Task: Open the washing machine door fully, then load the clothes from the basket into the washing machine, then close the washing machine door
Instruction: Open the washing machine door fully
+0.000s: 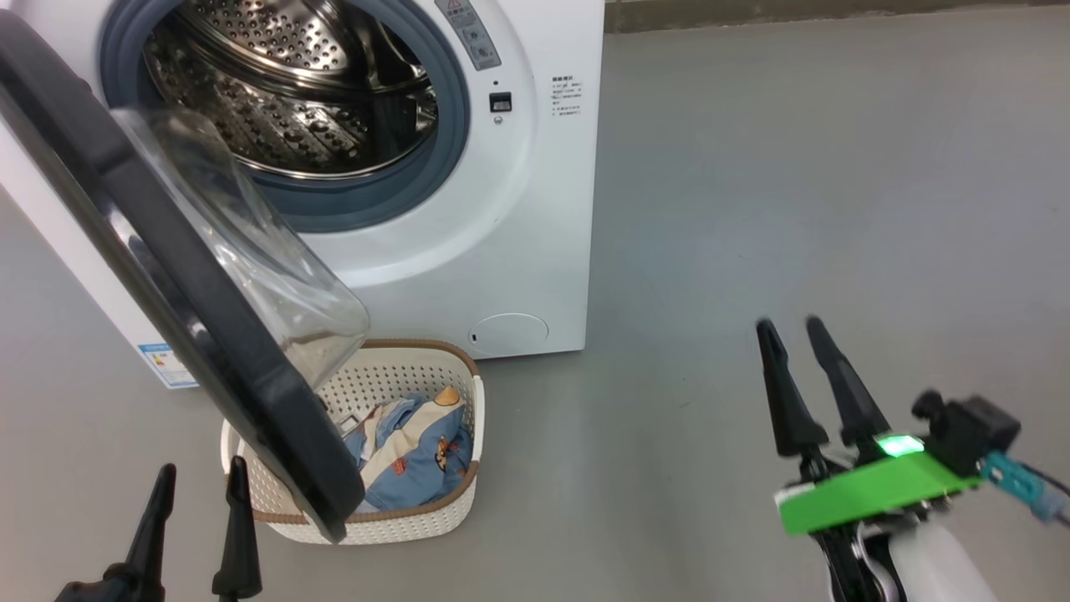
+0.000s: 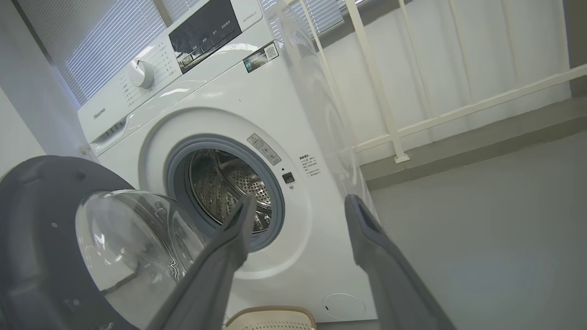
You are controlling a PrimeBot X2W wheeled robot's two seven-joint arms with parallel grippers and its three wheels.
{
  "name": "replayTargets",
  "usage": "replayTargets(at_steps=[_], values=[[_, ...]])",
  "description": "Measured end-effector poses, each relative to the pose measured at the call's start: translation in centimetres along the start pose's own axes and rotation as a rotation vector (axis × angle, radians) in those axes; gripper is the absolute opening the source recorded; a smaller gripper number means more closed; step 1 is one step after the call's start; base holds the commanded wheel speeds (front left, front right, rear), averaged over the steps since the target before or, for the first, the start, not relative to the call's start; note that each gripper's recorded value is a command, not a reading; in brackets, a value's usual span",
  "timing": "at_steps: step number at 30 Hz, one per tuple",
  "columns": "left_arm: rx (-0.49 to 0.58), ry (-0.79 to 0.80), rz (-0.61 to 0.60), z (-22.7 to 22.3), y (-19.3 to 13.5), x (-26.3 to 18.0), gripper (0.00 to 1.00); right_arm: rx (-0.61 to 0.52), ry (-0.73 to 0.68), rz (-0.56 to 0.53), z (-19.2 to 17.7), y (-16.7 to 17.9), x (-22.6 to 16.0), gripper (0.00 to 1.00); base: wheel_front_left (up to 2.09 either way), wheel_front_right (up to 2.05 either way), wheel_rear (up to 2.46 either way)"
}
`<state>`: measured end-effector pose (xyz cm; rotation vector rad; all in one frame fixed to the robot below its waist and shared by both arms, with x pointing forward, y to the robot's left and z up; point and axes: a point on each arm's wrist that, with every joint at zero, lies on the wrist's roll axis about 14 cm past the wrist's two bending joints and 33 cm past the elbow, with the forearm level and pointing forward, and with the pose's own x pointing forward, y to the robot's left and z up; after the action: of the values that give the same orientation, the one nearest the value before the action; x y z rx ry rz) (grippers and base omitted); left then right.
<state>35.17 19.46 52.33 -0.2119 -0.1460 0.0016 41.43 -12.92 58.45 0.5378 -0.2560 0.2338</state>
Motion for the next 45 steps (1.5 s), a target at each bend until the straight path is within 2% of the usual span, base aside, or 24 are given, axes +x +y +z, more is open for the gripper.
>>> replayTargets(at_steps=[8,15,45], values=[[-0.001,0.001,-0.007,-0.1,-0.2,0.3,1.0,-0.271,0.039,-0.028,-0.6,-1.4,-3.5,1.0,0.0,0.0,0.0],[0.013,0.005,-0.002,-0.1,-0.2,-0.3,1.0,-0.404,0.083,-0.067,-0.9,-2.9,-5.7,1.0,0.0,0.0,0.0],[0.05,0.062,0.022,-1.7,-0.1,-1.8,1.0,-0.428,0.204,-0.107,-4.1,-4.7,-7.4,1.0,0.0,0.0,0.0]])
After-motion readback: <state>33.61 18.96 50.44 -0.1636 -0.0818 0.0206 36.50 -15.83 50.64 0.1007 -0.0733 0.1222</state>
